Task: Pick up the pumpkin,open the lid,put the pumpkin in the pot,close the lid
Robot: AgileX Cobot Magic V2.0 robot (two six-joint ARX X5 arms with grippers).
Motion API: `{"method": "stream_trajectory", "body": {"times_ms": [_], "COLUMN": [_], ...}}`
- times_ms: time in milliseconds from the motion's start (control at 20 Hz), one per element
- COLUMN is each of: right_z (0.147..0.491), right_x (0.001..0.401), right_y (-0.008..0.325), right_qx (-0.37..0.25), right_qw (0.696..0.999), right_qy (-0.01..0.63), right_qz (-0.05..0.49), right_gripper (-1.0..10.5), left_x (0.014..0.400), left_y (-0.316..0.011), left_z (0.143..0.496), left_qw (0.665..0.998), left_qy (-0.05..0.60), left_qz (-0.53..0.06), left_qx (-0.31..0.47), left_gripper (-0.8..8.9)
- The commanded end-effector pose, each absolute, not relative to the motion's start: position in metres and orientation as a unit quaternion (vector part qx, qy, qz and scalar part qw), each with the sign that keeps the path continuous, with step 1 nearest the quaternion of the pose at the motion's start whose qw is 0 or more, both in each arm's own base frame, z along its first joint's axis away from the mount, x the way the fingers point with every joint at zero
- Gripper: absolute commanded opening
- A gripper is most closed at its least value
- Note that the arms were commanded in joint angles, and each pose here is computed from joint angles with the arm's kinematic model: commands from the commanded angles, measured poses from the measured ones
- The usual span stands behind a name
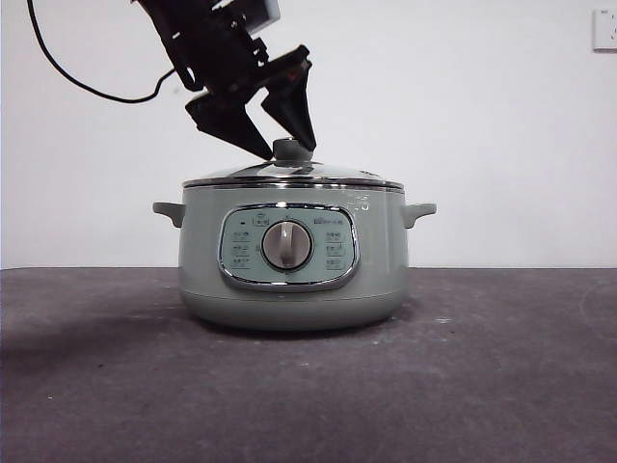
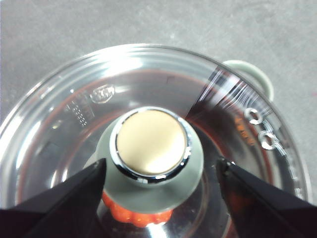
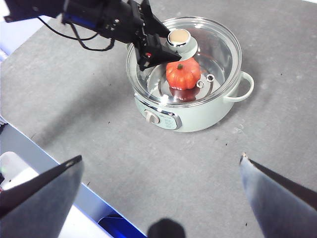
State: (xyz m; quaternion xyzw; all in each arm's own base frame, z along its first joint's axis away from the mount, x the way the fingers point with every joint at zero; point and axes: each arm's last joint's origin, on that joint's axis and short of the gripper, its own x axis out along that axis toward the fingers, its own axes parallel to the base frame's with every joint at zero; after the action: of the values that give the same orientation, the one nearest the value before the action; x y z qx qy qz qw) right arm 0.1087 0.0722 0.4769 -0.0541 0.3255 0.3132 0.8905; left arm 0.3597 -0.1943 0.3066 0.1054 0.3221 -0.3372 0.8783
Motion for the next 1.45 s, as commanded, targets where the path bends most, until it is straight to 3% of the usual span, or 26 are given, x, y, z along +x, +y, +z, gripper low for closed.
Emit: {"method": "stream_trajectory", "body": {"times_ms": [50,400,850,950,1000,1100,1150,1250,1450], "right_z": [0.477,0.476,0.473,0.473,0.473,0.473,0.473,0.473,0.473], "right_x": [0.108,0.107,0.109,0.109,0.108,0.108,0.108,0.108,0.108], "right_y": [0.072,0.072,0.078,0.079,0.079,0.079,0.079,0.079,0.079], "right_qx": [-0.055,-0.055,-0.036,-0.032,-0.029,-0.029,-0.029,-0.031,-0.032], "right_qw": [0.89,0.886,0.851,0.846,0.843,0.842,0.842,0.842,0.843], "right_qy": [0.325,0.331,0.356,0.357,0.357,0.357,0.357,0.356,0.355], "right_qz": [0.316,0.319,0.384,0.395,0.402,0.403,0.404,0.404,0.403], "right_gripper": [5.7,5.7,5.5,4.2,3.4,1.6,0.9,-0.2,-0.1], "left_x": [0.352,0.305,0.18,0.158,0.148,0.135,0.132,0.129,0.129], "left_y": [-0.191,-0.167,-0.105,-0.093,-0.088,-0.082,-0.081,-0.079,-0.079], "left_z": [0.319,0.37,0.441,0.448,0.451,0.454,0.454,0.455,0.455], "left_qw": [0.881,0.883,0.865,0.867,0.867,0.866,0.865,0.864,0.863], "left_qy": [0.311,0.305,0.304,0.297,0.295,0.294,0.293,0.292,0.294], "left_qz": [-0.341,-0.343,-0.391,-0.391,-0.392,-0.397,-0.4,-0.403,-0.403], "left_qx": [0.104,0.102,0.083,0.083,0.083,0.081,0.079,0.078,0.079], "left_gripper": [3.88,4.19,4.08,4.01,3.44,0.56,-0.25,-0.06,-0.05]}}
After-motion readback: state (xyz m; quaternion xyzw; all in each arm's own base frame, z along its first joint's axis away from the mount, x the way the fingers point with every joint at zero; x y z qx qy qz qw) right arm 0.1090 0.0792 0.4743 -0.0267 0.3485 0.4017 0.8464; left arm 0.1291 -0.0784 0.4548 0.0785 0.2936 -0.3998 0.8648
